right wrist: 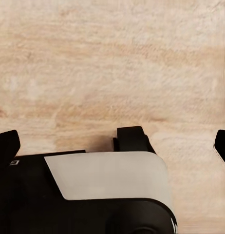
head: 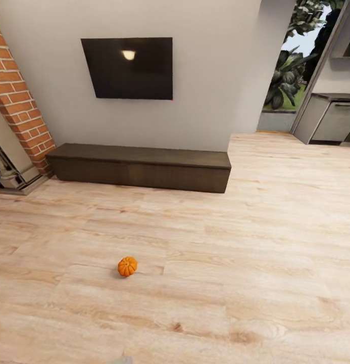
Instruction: Place each of the two pumpkins and all three candles from the living room inside a cabinet in the living room (use any cabinet), then make sure every cabinet is closed, and position the cauldron so it is next to a table in the living room.
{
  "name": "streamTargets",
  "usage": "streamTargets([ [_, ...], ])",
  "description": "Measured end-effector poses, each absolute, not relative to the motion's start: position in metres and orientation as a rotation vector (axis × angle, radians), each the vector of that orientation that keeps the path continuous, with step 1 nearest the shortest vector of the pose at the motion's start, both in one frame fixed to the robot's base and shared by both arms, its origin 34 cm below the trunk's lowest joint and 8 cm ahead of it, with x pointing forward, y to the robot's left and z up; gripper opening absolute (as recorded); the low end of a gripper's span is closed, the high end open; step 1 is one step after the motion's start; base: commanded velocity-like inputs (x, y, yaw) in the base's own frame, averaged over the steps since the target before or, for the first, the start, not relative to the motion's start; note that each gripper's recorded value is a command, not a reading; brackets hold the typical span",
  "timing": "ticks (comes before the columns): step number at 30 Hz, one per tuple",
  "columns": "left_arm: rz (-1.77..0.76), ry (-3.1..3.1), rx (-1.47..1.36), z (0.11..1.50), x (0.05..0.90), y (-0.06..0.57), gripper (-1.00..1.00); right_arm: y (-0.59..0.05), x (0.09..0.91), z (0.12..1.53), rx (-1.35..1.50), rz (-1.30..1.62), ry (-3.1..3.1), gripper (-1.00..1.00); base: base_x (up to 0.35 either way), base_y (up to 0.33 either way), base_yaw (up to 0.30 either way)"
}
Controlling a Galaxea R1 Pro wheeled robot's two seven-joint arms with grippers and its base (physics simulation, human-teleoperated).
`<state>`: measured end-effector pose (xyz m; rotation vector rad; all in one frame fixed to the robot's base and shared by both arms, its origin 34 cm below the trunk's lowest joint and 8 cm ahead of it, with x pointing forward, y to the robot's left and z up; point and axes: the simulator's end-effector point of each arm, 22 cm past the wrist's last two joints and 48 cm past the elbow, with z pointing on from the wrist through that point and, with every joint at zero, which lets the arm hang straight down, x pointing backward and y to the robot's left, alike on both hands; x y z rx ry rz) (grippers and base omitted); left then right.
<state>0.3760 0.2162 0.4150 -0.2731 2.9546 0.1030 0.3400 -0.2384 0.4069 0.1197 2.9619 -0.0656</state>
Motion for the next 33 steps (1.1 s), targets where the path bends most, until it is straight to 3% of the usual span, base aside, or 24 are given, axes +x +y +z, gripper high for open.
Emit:
streamTargets([
  [18, 0.107, 2.969, -0.274, 0.411, 0.370, 0.217, 1.00, -0.238, 0.334, 0.404, 0.120, -0.068, 2.977, 1.00, 0.337, -0.057, -0.247],
  [33, 0.113, 2.992, -0.274, 0.406, 0.361, 0.218, 1.00, -0.234, 0.325, 0.400, 0.107, -0.067, 3.000, 1.00, 0.337, 0.000, -0.023],
])
